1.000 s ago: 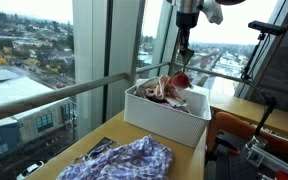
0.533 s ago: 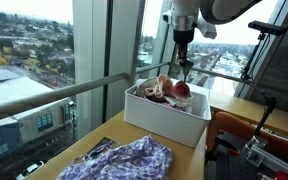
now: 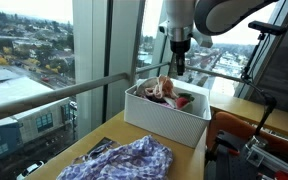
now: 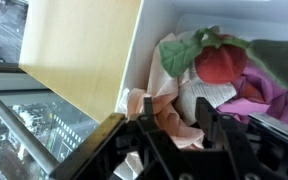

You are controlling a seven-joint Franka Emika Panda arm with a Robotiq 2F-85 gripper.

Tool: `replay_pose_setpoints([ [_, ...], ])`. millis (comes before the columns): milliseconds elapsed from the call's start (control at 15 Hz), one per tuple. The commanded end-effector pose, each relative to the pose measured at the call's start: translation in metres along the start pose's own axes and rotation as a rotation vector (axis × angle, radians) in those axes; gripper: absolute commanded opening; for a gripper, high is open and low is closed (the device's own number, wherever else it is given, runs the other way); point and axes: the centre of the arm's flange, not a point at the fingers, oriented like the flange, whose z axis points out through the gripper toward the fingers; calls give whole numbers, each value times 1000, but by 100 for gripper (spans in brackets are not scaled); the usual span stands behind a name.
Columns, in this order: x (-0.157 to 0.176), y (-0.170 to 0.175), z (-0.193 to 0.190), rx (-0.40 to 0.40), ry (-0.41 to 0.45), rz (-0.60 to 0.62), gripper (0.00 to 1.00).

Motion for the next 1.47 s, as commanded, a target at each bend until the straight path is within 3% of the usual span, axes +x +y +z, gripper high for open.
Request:
replay_pose_setpoints([
  [0, 0, -4, -9, 3, 8, -23, 81],
  [200, 3, -31, -31, 41, 63, -54, 99],
  [800, 32, -202, -91, 281, 287, -333, 100],
  [1067, 39, -246, -100, 344, 371, -496, 100],
  [1400, 72, -286, -87, 398, 417, -655, 100],
])
